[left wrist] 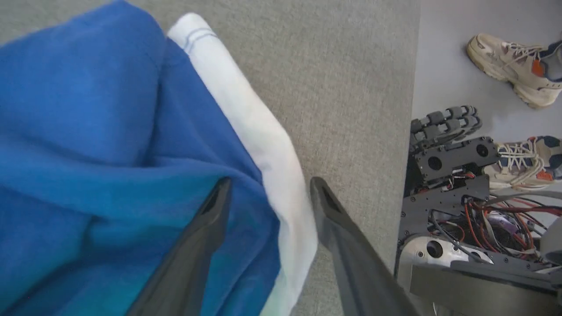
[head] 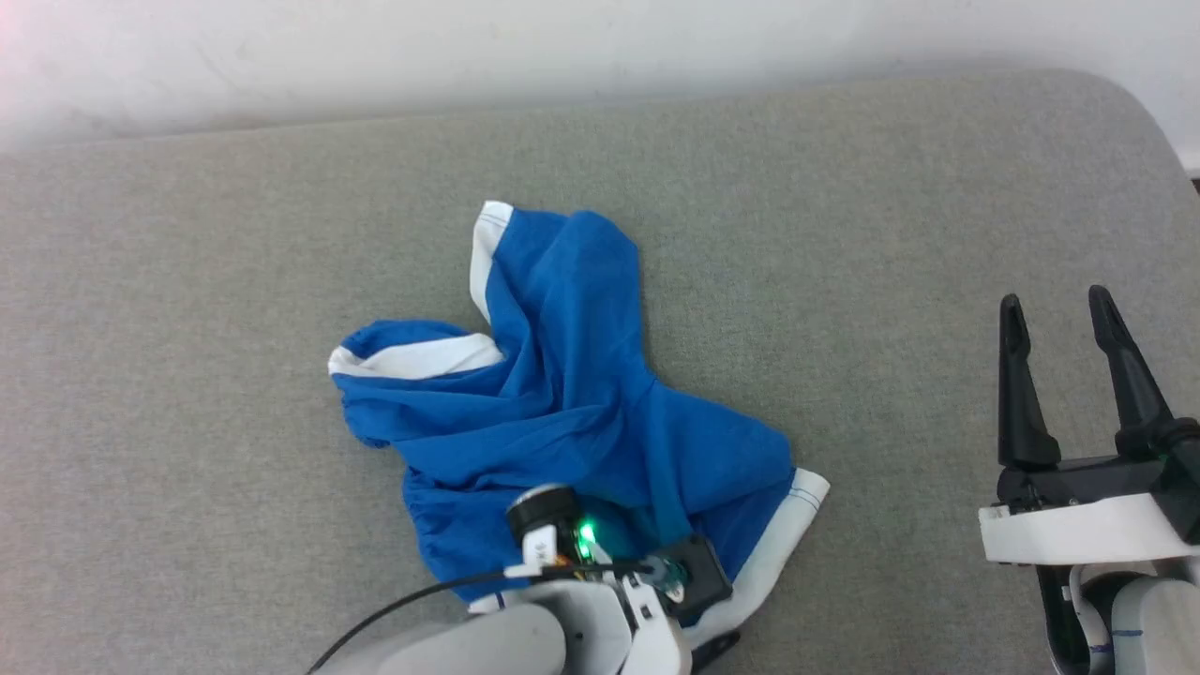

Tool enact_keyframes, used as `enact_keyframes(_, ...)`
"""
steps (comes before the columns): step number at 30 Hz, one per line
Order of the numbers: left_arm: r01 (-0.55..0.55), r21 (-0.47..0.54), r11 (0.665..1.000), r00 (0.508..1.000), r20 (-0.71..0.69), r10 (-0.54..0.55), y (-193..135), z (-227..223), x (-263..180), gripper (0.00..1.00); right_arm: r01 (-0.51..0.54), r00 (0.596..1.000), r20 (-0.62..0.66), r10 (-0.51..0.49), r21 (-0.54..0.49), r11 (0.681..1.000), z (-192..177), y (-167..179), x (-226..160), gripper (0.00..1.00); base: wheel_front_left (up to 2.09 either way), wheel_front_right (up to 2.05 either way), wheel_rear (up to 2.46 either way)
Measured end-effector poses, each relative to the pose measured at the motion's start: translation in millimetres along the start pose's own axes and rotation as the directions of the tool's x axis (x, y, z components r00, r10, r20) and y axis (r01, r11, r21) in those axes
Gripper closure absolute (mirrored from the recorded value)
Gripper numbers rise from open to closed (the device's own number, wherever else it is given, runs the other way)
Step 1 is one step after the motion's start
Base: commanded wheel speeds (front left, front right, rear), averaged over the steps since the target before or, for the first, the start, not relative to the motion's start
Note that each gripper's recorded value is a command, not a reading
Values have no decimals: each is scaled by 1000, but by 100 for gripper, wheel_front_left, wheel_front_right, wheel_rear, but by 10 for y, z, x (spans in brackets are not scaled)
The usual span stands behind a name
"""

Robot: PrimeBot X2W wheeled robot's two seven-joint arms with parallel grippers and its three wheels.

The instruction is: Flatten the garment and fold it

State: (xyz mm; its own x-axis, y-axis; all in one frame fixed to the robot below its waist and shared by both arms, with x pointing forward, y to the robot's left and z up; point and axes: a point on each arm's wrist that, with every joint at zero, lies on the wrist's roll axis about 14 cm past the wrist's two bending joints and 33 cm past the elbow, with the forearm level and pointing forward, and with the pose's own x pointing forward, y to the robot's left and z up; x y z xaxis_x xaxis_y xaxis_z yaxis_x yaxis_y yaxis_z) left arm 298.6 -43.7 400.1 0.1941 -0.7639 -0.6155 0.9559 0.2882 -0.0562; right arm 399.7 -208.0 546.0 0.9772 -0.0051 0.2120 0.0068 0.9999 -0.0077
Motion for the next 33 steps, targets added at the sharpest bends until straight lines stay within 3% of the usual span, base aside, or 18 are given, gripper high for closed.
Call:
enact_keyframes(5, -111, -8, 994, 957, 271, 109, 274, 499, -185, 0, -20, 999, 39, 22, -40, 999, 151, 54, -11, 0, 0, 0, 0)
enact_keyframes(7, -216, -28, 976, 894, 396, 209, 465, 753, -350, 0, -32, 997, 65, 36, -61, 998, 242, 92, 9, 0, 0, 0, 0)
enact_keyframes(9, -347, -53, 936, 803, 499, 325, 700, 951, -580, 0, -55, 994, 89, 62, -81, 995, 318, 172, 41, 0, 0, 0, 0)
enact_keyframes(12, -542, -124, 831, 629, 596, 499, 1081, 1112, -1021, 0, -110, 982, 142, 126, -112, 988, 485, 380, 135, 0, 0, 0, 0)
enact_keyframes(15, -707, -199, 679, 457, 605, 652, 1430, 1100, -1488, 0, -188, 960, 183, 213, -146, 971, 618, 628, 215, 0, 0, 0, 0)
enact_keyframes(20, -821, -372, 433, 150, 591, 792, 1670, 1086, -2218, 0, -345, 914, 141, 379, -220, 913, 509, 931, 312, 0, 0, 0, 0)
enact_keyframes(23, -846, -449, 287, 6, 531, 847, 1700, 879, -2539, 0, -463, 876, 35, 481, -220, 859, 189, 1106, 325, 0, 0, 0, 0)
enact_keyframes(25, -853, -477, 214, -50, 482, 875, 1669, 691, -2660, 0, -546, 834, -51, 550, -225, 807, -42, 1215, 317, 0, 0, 0, 0)
enact_keyframes(27, -853, -495, 166, -78, 434, 897, 1623, 509, -2717, 0, -618, 785, -133, 605, -235, 750, -197, 1322, 338, 0, 0, 0, 0)
enact_keyframes(33, -854, -515, 72, -106, 309, 945, 1543, 42, -2757, 0, -780, 621, -361, 696, -196, 594, -423, 1712, 459, 0, 0, 0, 0)
